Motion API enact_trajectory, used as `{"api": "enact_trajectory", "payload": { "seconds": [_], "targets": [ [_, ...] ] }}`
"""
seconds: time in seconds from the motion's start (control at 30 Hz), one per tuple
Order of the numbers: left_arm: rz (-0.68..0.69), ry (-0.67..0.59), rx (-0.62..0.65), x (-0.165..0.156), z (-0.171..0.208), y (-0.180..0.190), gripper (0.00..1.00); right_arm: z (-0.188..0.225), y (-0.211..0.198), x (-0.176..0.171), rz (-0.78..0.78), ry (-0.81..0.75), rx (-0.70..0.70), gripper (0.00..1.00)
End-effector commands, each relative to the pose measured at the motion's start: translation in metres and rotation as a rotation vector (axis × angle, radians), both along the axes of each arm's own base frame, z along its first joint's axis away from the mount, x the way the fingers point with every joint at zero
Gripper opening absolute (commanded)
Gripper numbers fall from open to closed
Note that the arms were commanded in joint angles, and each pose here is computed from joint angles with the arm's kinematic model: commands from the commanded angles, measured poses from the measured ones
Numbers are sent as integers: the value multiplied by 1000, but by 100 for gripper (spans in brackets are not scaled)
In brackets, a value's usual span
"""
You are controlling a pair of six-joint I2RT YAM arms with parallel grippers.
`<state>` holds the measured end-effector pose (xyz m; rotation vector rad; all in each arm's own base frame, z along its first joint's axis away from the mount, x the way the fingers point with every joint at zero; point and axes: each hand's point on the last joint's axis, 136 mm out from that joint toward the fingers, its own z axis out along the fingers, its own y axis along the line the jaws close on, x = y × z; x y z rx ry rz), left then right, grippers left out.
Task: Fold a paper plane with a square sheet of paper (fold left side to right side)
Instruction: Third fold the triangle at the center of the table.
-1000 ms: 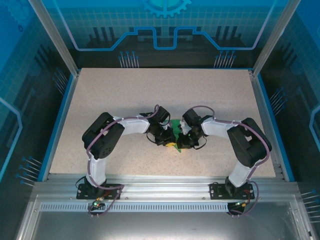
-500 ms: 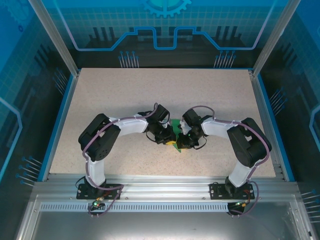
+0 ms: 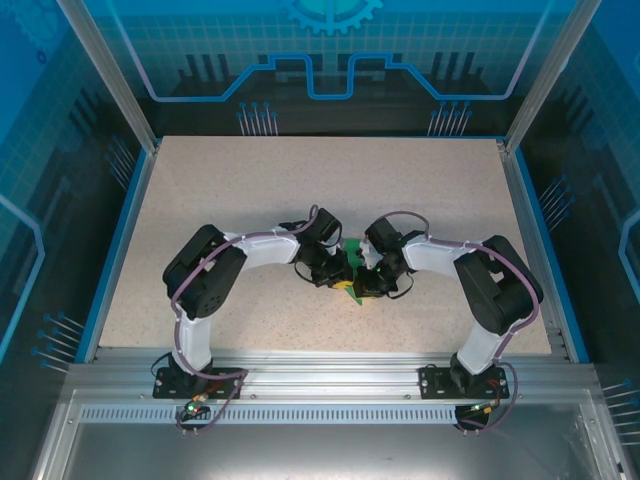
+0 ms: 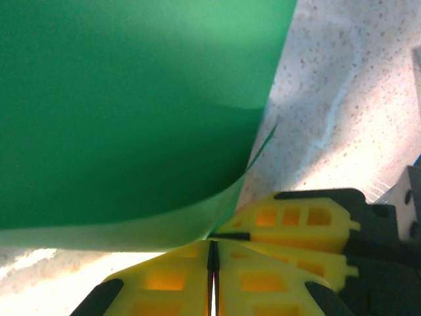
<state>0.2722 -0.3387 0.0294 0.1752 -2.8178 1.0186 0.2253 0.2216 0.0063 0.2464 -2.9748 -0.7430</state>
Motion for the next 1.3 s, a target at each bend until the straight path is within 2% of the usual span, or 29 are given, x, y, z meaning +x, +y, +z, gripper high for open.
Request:
{"api": "enact_trajectory", "payload": {
  "seconds": [0.0, 0.3, 0.57, 1.1, 1.27],
  "targets": [
    [3, 4, 36, 4, -10, 0, 12, -36, -42, -33, -8, 122, -230, 11],
    [-13, 11, 184, -3, -35, 26, 12, -37, -47, -35, -3, 128, -257, 11],
    [21, 9, 232, 10, -48, 53, 12, -40, -54, -41, 17, 155, -297, 11],
    [96, -64, 293, 71, -37, 116, 12, -41, -56, -43, 20, 158, -301, 11],
    [100, -123, 251, 81, -7, 116, 13, -36, -50, -39, 16, 138, -271, 11]
  ]
}}
